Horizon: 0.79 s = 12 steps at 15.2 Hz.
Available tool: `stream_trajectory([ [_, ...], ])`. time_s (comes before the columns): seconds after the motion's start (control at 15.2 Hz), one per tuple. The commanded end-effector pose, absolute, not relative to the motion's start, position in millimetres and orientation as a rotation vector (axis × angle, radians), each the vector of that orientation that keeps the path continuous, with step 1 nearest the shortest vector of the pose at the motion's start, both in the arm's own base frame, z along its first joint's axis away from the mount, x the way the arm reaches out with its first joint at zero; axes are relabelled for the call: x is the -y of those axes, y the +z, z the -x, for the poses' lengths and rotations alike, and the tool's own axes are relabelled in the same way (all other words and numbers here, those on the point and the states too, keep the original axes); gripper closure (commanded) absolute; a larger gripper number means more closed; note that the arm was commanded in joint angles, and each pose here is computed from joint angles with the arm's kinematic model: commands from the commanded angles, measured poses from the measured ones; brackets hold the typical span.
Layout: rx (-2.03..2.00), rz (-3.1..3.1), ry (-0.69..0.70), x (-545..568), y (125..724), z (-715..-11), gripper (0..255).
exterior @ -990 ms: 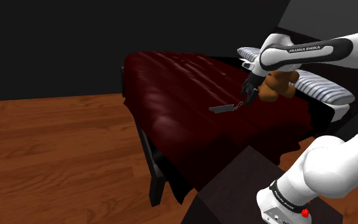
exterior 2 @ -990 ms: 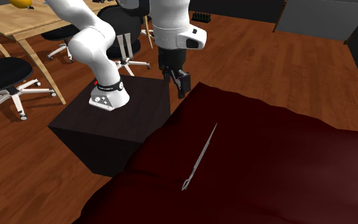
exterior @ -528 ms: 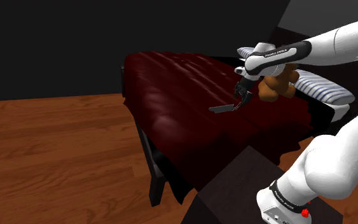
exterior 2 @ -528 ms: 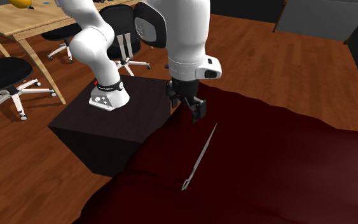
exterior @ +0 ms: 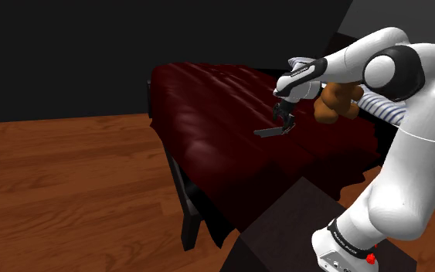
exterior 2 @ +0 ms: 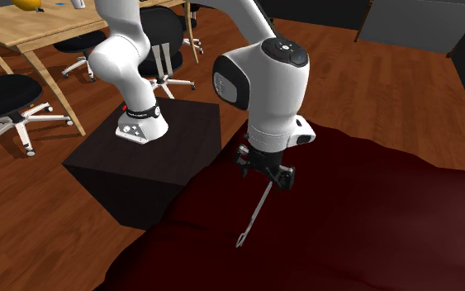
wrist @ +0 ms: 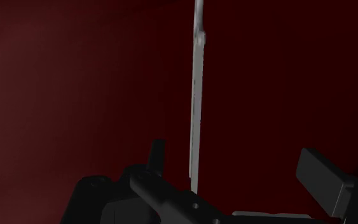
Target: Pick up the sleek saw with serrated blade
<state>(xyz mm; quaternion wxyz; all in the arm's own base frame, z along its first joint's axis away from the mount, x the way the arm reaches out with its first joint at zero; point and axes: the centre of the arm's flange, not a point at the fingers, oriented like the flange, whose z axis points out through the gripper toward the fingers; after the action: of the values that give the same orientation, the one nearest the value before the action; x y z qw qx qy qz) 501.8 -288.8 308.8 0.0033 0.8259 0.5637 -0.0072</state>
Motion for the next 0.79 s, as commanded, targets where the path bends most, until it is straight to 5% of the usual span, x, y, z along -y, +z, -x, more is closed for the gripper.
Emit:
stream_trajectory([
  [0.0,-1.831,-2.537,-0.027,296.3,295.5,-517.1,0],
  [0.59,-1.831,-2.537,-0.027,296.3,255.5,-517.0,0],
  [0.66,-1.831,-2.537,-0.027,295.9,255.2,-516.2,255],
  [0.73,-1.831,-2.537,-0.027,296.1,255.1,-516.1,255],
])
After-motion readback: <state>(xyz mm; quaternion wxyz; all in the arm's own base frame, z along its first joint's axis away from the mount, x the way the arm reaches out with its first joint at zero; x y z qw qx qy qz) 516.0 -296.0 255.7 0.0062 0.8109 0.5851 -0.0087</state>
